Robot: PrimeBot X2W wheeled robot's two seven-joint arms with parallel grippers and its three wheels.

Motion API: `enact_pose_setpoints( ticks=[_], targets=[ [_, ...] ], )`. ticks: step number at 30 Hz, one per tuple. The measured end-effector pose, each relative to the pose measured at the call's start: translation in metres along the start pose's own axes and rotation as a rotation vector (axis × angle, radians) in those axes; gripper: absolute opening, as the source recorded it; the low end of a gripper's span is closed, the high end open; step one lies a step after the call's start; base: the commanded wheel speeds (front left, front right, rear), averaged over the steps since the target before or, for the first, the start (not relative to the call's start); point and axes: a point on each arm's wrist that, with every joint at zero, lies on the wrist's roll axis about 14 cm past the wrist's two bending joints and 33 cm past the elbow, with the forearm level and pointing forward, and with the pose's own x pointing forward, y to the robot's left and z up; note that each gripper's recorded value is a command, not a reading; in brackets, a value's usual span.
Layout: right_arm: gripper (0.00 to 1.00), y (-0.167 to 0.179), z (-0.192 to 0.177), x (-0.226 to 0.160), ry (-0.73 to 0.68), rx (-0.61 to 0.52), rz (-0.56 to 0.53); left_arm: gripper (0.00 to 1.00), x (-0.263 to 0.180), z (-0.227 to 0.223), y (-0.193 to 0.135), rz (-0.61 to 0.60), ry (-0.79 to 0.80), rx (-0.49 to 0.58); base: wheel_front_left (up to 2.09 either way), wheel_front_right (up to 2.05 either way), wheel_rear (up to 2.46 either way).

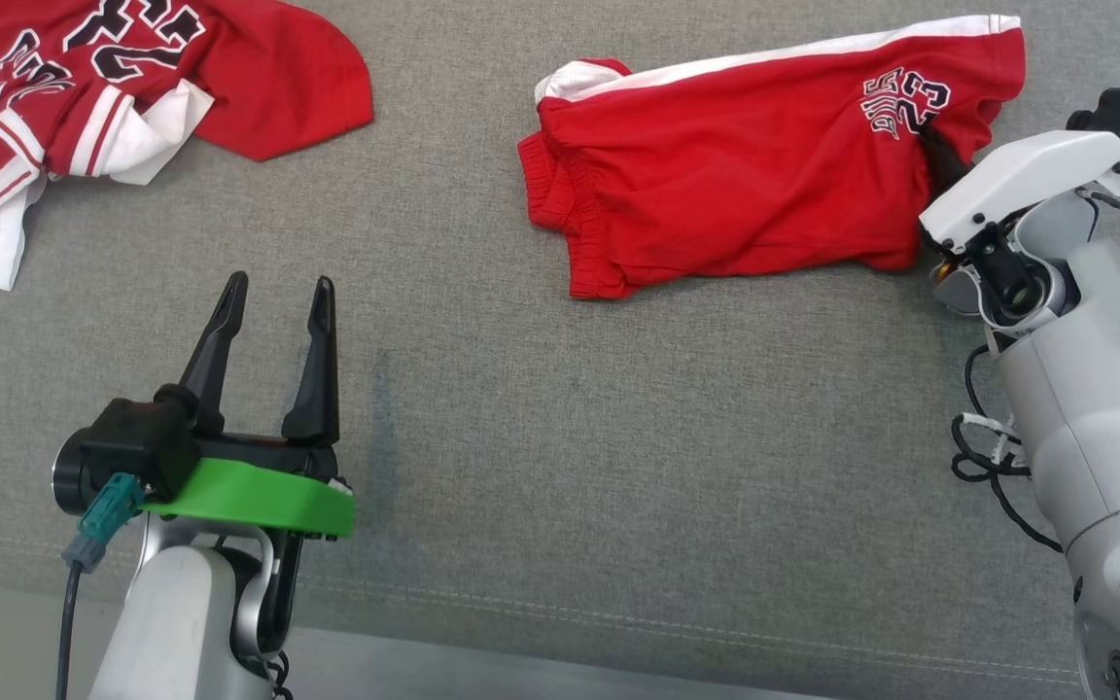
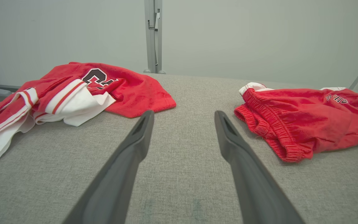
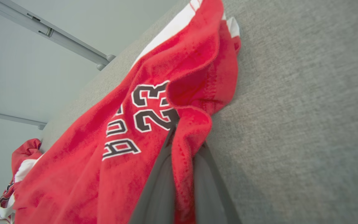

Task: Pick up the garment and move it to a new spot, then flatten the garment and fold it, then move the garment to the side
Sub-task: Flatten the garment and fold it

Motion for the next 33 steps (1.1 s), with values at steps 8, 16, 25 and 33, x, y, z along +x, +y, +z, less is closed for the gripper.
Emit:
enact_pose_setpoints(
  ticks=[8,16,25,33],
  targets=[
    [0.00,0.009,0.022,-0.012,-0.118,-0.004,0.042,1.00,0.000,0.009,-0.004,-0.010,-0.025,-0.005,0.00,0.00,0.00],
    [0.00,-0.017,0.017,-0.040,-0.169,0.004,-0.008,1.00,0.002,0.020,-0.012,-0.032,-0.059,-0.012,0.00,0.00,0.00],
    [0.00,-0.063,0.032,-0.077,-0.265,0.008,-0.104,1.00,0.002,0.026,-0.030,-0.083,-0.075,-0.016,0.00,0.00,0.00],
    [0.00,-0.076,0.062,-0.106,-0.380,-0.033,-0.129,1.00,-0.004,0.028,-0.046,-0.130,-0.078,-0.023,0.00,0.00,0.00]
  ],
)
